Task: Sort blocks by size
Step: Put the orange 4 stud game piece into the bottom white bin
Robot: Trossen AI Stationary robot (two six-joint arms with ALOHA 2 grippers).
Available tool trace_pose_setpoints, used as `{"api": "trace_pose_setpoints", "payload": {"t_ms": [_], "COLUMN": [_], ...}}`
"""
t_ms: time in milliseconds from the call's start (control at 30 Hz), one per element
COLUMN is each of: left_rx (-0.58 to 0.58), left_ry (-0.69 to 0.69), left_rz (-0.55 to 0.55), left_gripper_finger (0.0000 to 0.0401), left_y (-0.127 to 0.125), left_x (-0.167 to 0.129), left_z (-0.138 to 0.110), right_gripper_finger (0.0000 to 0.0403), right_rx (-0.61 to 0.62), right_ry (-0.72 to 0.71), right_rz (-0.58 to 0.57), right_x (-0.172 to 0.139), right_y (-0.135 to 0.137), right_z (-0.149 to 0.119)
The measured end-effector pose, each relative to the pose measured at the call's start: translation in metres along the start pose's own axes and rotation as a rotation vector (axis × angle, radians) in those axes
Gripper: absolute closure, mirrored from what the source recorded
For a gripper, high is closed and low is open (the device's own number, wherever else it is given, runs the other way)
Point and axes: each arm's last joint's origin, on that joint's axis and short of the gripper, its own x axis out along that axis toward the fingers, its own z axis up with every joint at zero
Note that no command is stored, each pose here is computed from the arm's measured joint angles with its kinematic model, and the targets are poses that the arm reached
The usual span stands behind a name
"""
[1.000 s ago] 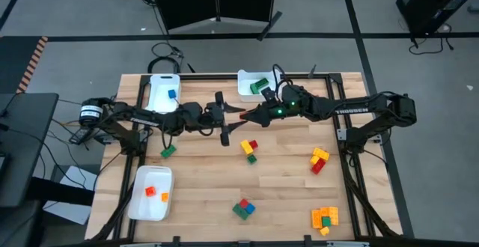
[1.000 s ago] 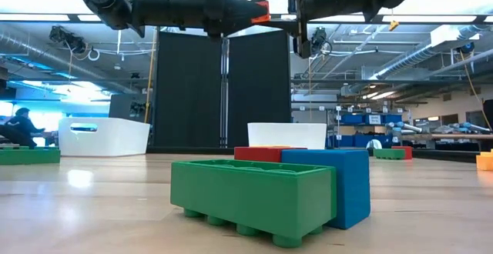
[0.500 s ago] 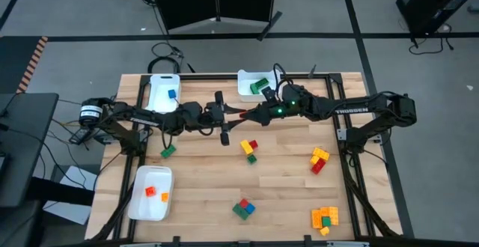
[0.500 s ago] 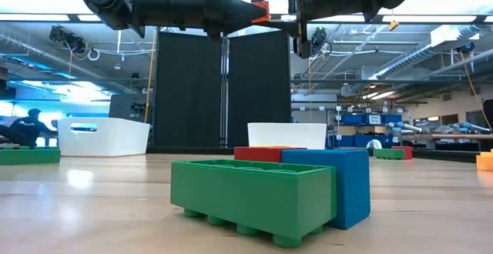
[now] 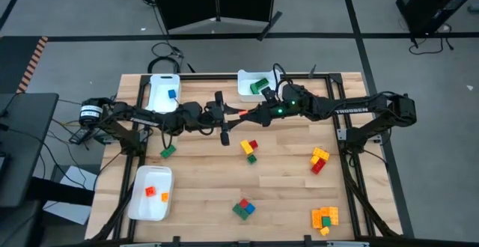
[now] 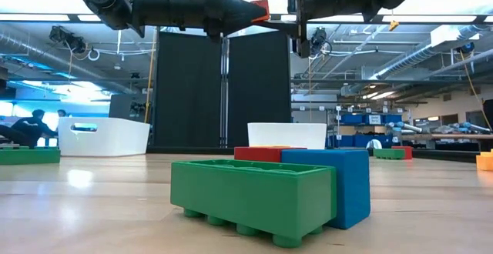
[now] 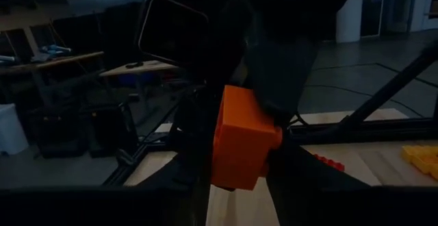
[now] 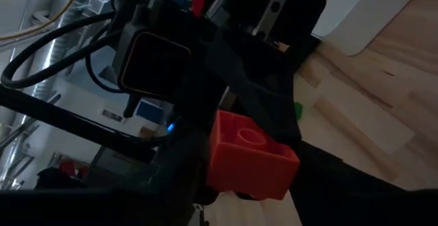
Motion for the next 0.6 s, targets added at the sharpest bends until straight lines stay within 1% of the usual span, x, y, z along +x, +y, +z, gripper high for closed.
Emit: {"api": "trace_pose_setpoints", "payload": {"t_ms": [100, 367, 533, 600], "left_rx": [0.001, 0.006, 0.005, -0.003], "left_ry": [0.002, 0.001, -0.005, 0.032], "left_rz": [0.000, 0.007, 0.020, 0.015], "left_gripper_finger": [0.0274, 0.0274, 0.0274, 0.0274], "left_y": [0.000, 0.001, 0.003, 0.004], "left_x": [0.000, -0.001, -0.007, -0.012], "left_z": [0.000, 0.002, 0.011, 0.015], "right_gripper_finger": [0.0178, 0.0126, 0.0111, 0.0109], "right_rx": [0.000, -0.012, -0.032, -0.057], "right_ry": [0.002, 0.024, 0.068, 0.079], "right_rz": [0.002, 0.021, 0.050, 0.035], "right_x": [0.000, -0.002, -0.005, -0.006], "right_y": [0.000, -0.003, -0.007, -0.008], "right_z": [0.000, 0.005, 0.009, 0.009]}}
